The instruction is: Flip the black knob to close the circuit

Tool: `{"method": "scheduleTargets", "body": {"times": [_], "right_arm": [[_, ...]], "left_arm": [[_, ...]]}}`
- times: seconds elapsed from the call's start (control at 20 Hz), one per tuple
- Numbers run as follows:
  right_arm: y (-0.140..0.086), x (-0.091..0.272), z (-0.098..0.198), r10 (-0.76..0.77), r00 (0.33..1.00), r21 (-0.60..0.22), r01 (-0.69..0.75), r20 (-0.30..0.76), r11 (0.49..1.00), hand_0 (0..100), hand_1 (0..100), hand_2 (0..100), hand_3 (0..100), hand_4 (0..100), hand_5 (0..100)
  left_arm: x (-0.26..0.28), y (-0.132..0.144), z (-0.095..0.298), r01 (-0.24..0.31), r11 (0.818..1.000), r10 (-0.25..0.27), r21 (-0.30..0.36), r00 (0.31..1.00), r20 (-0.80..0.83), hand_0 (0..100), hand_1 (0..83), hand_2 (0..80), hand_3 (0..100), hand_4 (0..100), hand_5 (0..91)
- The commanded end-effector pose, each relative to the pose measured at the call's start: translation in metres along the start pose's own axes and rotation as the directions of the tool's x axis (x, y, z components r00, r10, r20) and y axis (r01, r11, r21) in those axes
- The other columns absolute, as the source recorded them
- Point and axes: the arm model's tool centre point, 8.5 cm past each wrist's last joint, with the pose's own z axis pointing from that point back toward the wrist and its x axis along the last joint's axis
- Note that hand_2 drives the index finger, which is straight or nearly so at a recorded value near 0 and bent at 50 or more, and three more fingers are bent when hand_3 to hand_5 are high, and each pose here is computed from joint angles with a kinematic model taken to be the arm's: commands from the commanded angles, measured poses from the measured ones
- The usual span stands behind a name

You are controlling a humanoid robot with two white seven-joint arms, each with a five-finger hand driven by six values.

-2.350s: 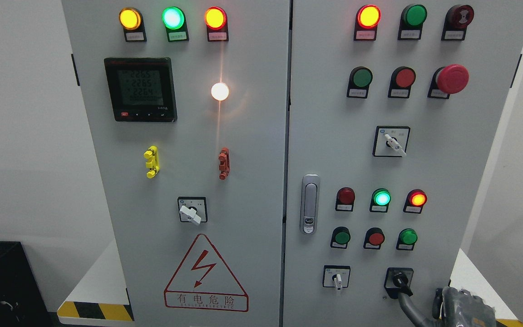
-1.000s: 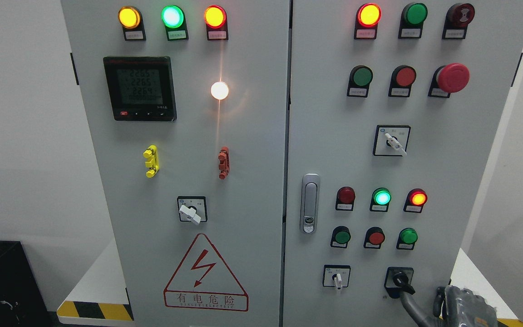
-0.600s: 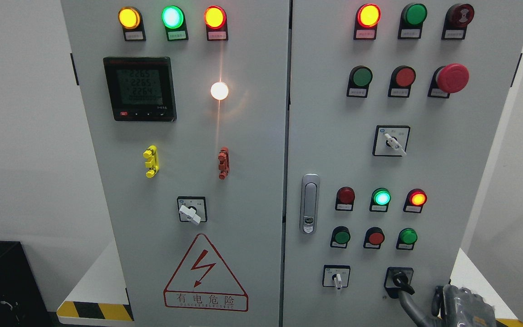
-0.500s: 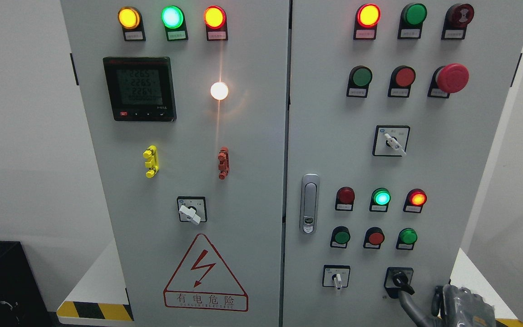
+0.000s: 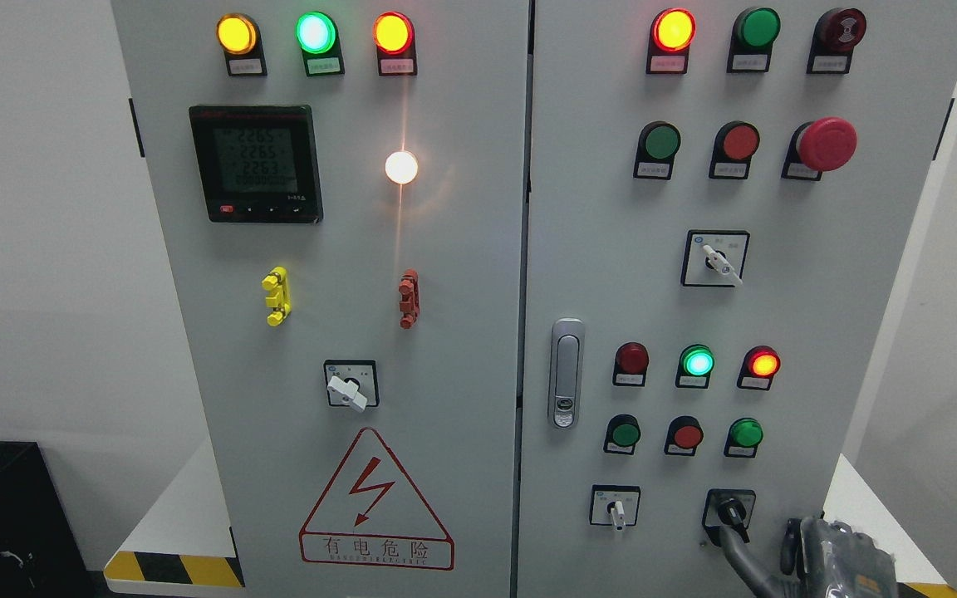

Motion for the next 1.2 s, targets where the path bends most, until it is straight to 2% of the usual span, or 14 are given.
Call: {"method": "scheduleTargets", "body": {"times": [0.0, 0.2, 0.6, 0.95, 1.1, 1.15], "right_arm": [[0.01, 0.015, 0.005, 0.005, 0.999, 0.034, -0.007, 0.047, 0.999, 0, 0, 88, 100, 97, 100], [0.007, 0.021, 0.007, 0.004, 0.998, 0.026, -0.005, 0.065, 1.0, 0, 0, 88, 100, 97, 100], [-0.007, 0.022, 0.029, -0.01, 0.997, -0.011, 0.011, 0.079, 1.0, 0, 0, 86, 100, 97, 100], [-0.015, 0.025, 0.058, -0.142, 0.985, -0.036, 0.146, 0.102, 0.989, 0, 0, 82, 100, 95, 100], [-0.017, 0.024, 0.075, -0.252, 0.963, -0.033, 0.256, 0.094, 0.966, 0, 0, 75, 100, 91, 95], [-0.017, 0.025, 0.081, -0.297, 0.95, -0.027, 0.301, 0.092, 0.953, 0, 0, 71, 98, 88, 89]], "left_arm": [[-0.005, -0.002, 0.0, -0.003, 1.0, 0.003, -0.004, 1.0, 0.006, 12, 55.6, 0.0, 0, 0, 0.0], [-0.005, -0.002, 0.0, -0.003, 1.0, 0.003, -0.004, 1.0, 0.006, 12, 55.6, 0.0, 0, 0, 0.0], [-0.005, -0.002, 0.0, -0.003, 1.0, 0.003, -0.004, 1.0, 0.006, 12, 55.6, 0.0, 0, 0, 0.0], [-0.005, -0.002, 0.0, -0.003, 1.0, 0.003, -0.004, 1.0, 0.006, 12, 55.6, 0.0, 0, 0, 0.0], [-0.005, -0.002, 0.0, -0.003, 1.0, 0.003, -0.004, 1.0, 0.006, 12, 55.6, 0.0, 0, 0, 0.0], [-0.005, -0.002, 0.0, -0.003, 1.0, 0.003, -0.004, 1.0, 0.006, 12, 55.6, 0.0, 0, 0, 0.0]]}}
